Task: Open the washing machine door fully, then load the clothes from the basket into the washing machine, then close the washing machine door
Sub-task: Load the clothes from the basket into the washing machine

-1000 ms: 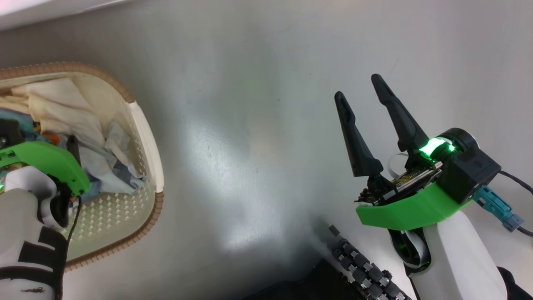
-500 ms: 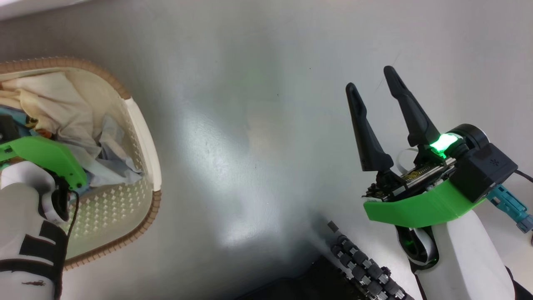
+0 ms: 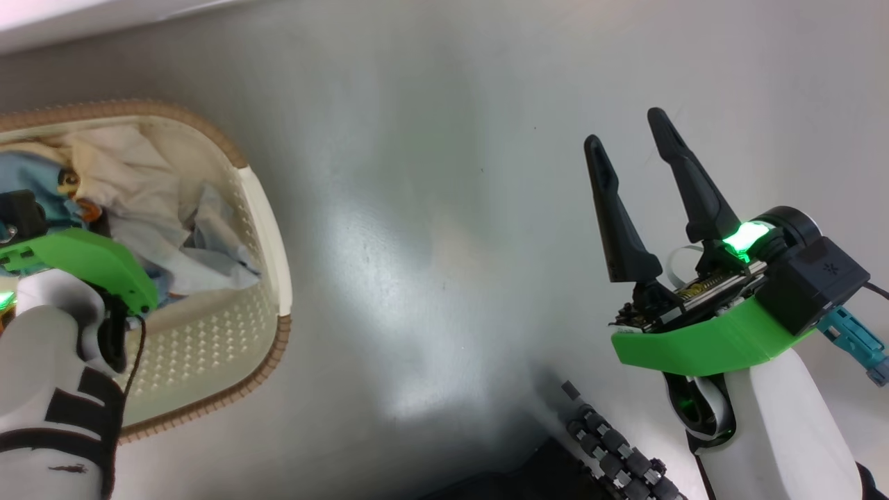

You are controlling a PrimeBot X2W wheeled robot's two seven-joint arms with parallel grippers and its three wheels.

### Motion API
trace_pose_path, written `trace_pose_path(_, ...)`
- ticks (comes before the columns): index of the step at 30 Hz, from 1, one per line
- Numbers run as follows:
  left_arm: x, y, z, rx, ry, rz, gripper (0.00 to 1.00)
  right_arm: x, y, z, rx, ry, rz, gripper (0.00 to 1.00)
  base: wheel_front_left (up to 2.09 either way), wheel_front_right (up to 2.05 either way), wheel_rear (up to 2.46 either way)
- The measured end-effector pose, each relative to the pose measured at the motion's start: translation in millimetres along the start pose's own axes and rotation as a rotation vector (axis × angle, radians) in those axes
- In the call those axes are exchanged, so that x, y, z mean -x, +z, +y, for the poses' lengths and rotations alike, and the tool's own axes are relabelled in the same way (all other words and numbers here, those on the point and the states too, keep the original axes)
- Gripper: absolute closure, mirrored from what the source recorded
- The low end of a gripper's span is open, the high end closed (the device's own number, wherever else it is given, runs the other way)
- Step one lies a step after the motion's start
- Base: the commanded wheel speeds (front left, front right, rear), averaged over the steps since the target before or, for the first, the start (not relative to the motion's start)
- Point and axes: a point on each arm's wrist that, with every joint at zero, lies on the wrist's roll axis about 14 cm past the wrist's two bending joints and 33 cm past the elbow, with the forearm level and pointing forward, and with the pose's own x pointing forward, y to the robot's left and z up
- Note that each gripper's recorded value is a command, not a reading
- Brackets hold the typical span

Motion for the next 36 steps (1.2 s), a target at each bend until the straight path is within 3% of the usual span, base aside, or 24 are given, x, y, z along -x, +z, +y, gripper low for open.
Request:
trace_pose_path(18, 63.2, 36.6, -4.7, 0.051, -0.029, -0.234, 1.00, 7.4, 45.6, 5.4, 0.003, 0.002, -0.107, 0.00, 0.00, 0.00, 0.00)
trace_pose_path(36, 177.8, 79.9, -17.7, 0.036, -0.043, -0.535, 1.00, 45.8, 88.7, 22.6, 0.027, 0.033, -0.186, 0.00, 0.00, 0.00, 0.00)
